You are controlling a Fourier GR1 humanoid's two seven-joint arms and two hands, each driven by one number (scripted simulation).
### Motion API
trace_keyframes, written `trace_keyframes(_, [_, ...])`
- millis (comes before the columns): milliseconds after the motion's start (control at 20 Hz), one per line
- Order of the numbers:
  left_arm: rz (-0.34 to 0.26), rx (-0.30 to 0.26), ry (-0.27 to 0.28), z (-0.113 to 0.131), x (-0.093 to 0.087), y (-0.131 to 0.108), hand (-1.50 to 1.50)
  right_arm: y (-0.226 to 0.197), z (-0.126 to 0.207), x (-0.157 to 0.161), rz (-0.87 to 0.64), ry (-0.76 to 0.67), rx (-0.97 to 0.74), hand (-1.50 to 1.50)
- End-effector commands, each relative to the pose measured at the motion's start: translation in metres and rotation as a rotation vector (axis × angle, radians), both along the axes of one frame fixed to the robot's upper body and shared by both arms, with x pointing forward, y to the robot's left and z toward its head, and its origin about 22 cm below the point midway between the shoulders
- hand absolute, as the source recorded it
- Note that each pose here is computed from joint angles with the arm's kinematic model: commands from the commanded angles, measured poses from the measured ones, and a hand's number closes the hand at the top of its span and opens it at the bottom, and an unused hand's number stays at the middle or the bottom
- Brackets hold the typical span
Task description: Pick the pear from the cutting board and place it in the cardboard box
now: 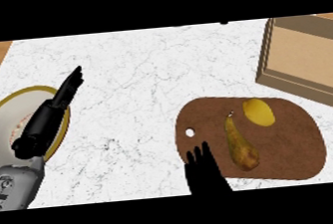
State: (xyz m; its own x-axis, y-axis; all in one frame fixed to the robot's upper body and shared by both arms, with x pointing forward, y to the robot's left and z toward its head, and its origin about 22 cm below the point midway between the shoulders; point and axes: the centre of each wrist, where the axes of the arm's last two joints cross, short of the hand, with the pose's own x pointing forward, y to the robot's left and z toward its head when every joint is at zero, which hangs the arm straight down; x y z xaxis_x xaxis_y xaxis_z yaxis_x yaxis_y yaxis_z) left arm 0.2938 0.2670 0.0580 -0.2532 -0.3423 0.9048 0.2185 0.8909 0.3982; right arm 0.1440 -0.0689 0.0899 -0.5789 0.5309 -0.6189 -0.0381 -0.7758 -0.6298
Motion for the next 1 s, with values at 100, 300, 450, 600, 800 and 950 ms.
trace_keyframes(100, [0.021,0.008,-0.006,0.01,-0.01,0.0,0.0,-0.001,-0.014,0.01,-0.004,-0.03,-0.023,-1.5])
trace_keyframes(300, [-0.006,-0.002,0.006,0.014,0.006,-0.006,0.0,0.007,-0.036,0.039,-0.026,-0.058,-0.091,-1.5])
trace_keyframes(450, [0.001,0.001,-0.012,-0.001,-0.007,0.005,0.0,-0.001,-0.031,0.028,-0.038,-0.076,-0.09,-1.5])
trace_keyframes(600, [-0.016,-0.014,0.0,0.003,0.002,0.014,0.0,-0.023,-0.04,0.038,-0.017,-0.087,-0.08,-1.5])
trace_keyframes(800, [0.006,0.013,-0.007,0.011,-0.014,0.006,0.0,-0.042,-0.038,0.064,-0.042,-0.057,-0.069,-1.5])
trace_keyframes(950, [-0.005,0.008,0.008,0.006,-0.008,0.003,0.0,-0.034,-0.063,0.06,-0.044,-0.035,-0.071,-1.5])
